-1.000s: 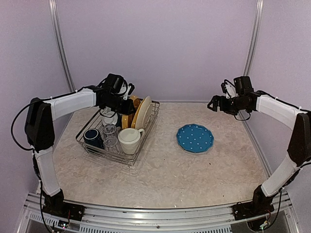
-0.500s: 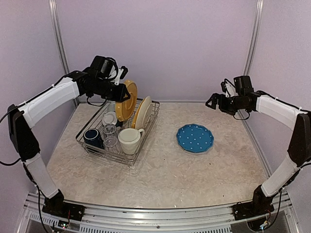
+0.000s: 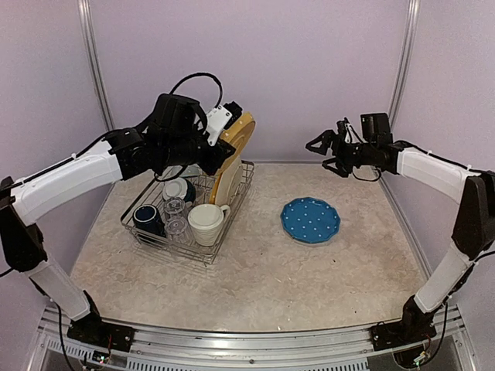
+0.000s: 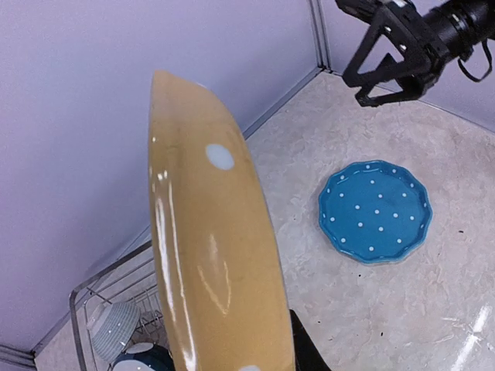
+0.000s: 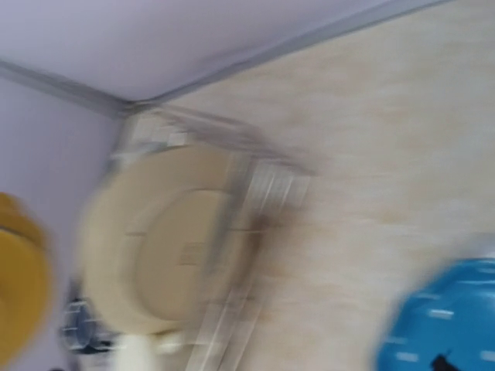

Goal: Unload the mixed dishes from the dish rack
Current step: Pass from the left arm to the right

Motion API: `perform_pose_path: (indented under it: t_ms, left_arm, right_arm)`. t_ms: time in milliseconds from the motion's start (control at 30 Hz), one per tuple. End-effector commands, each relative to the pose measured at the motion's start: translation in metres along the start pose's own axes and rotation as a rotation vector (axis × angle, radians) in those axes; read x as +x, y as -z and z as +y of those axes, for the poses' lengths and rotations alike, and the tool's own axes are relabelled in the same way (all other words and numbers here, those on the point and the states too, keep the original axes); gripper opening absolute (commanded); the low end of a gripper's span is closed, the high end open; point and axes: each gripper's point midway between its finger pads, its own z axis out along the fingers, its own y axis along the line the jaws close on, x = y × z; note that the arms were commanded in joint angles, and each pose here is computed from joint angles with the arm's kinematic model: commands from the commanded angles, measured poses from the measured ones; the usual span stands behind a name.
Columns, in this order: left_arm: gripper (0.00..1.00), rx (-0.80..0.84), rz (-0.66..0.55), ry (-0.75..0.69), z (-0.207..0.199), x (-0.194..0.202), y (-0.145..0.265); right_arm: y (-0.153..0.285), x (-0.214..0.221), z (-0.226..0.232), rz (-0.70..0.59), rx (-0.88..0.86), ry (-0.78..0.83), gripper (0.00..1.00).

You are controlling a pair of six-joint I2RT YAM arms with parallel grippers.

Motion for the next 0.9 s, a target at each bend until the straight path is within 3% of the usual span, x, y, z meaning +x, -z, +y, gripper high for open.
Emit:
perform_pose_path:
  t_ms: [0, 200, 467, 867]
  left_arm:
    - [0.00, -0.082, -0.283, -0.231, -0.019, -0.064, 0.014]
    - [0.00, -0.083, -0.271, -0.391, -0.046, -0.058, -0.014]
    - [0.00, -0.100, -0.244, -0.564, -0.077, -0.052, -0.044]
    - [0.00, -0.145, -0.285, -0.645, -0.100, -0.061, -0.060]
  right_arm:
    - [0.002, -0.012, 0.067, -0.002, -0.199, -0.041, 1.00]
    - [0.035, -0.028, 0.096, -0.078, -0.233, -0.042, 1.00]
    - [0.032, -0.010, 0.117, -0.046, -0.266, -0.041, 1.00]
    - [0.013, 0.025, 0.093, 0.026, -0.211, -0.134, 1.00]
